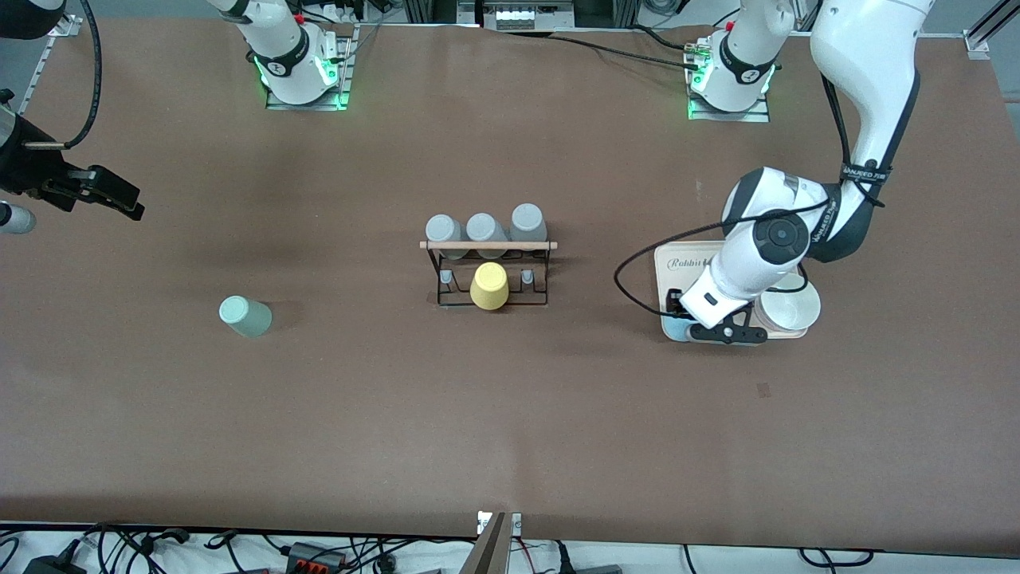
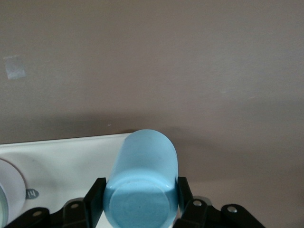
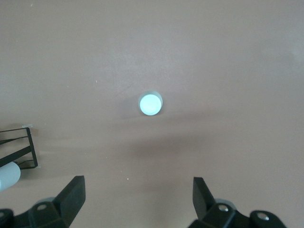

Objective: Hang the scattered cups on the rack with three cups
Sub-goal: 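Hang the blue cup on the rack while the right gripper grasps the teal cup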

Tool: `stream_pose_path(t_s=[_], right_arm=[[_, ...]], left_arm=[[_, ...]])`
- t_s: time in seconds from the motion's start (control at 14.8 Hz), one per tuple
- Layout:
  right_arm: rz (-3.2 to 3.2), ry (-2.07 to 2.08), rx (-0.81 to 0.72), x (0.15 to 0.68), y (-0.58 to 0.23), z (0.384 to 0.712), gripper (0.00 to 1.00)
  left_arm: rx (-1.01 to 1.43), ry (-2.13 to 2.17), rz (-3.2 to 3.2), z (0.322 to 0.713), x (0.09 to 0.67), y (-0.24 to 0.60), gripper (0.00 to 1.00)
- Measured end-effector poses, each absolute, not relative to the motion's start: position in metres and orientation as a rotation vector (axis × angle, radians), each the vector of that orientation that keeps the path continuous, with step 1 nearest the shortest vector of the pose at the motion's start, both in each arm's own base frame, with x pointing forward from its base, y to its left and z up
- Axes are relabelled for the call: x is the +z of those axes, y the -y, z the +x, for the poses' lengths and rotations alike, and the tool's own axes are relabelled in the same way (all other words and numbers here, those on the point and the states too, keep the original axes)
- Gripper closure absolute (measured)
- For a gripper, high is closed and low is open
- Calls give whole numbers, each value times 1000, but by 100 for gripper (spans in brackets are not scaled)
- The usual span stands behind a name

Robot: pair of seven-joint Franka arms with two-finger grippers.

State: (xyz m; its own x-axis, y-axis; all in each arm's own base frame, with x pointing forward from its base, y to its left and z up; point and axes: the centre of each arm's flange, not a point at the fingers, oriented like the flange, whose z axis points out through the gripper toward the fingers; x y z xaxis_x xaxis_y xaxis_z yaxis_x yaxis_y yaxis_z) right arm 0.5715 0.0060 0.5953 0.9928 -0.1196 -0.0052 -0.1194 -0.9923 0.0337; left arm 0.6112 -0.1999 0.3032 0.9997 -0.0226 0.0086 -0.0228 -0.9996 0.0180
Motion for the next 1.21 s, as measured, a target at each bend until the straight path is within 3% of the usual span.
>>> stream_pose_path(t_s=[0.2,0.4,0.67,1.21], right_arm=[[3096,179,-118,553,-9,588,0],[3081,180,-213,511,-9,603,0],[3080,162,-223,456,4,619,0],[3082,-93,-225,293,19,642,0]], left_arm=[[37,-2,3110,618,379,259,36],[89,-167,3058,599,423,338,36],[15,-263,2984,583,412,406,36],[-50,-230,2953,568,406,438,36]])
